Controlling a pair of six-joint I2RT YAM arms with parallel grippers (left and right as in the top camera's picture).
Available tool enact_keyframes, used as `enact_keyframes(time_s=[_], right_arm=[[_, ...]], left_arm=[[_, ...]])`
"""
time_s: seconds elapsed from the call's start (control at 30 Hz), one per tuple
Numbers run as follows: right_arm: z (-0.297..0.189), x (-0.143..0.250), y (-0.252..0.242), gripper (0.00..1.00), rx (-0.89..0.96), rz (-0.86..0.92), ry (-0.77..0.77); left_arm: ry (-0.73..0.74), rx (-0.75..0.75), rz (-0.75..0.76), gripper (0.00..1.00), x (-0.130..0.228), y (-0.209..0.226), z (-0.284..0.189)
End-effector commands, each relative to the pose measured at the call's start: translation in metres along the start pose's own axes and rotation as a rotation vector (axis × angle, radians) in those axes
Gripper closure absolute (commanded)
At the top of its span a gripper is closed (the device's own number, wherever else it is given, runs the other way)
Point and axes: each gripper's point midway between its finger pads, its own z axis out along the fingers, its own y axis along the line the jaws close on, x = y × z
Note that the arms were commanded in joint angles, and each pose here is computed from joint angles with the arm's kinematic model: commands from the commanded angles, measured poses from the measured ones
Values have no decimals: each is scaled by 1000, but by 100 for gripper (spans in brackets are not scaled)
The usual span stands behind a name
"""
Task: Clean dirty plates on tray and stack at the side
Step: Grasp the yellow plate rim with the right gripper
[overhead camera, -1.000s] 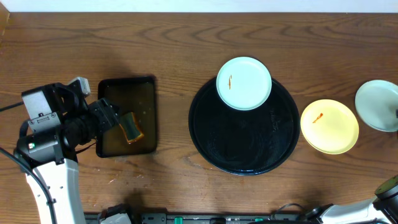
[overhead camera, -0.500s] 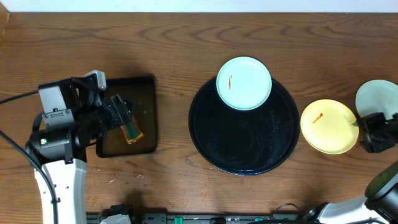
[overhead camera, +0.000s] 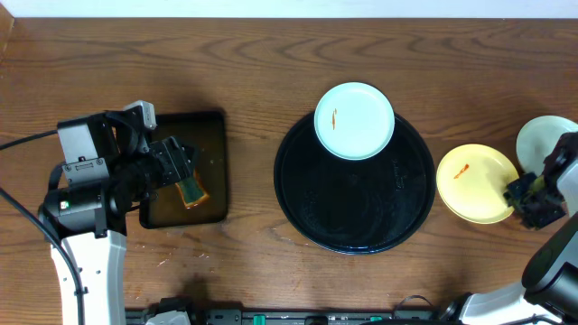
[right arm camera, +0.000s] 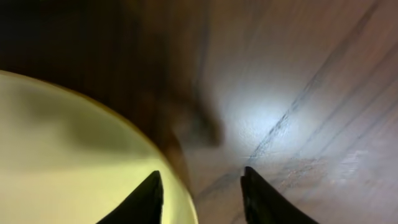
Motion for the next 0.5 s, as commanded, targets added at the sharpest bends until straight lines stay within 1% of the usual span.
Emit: enact_keyframes(time_s=[0.0,0.07,0.17,0.2,0.23,0.47], right_arm=[[11,12,1,65,-34,-4,9],[19,16,5,69,-67,-4,10],[25,22,7,84,-89,-4,16],[26,22,7,93,-88,-8,18],[26,22,7,99,-88,-18,17],[21,25,4,99,-84,-26,22]], left_arm=[[-16,0,2,45,-5,-3,-3],[-18,0,3,45,-5,-3,-3],[-18,0,3,45,-5,-3,-3],[-17,0,3,45,-5,-3,-3],[-15,0,2,45,-4,-3,-3],[-15,0,2,45,-4,-3,-3]])
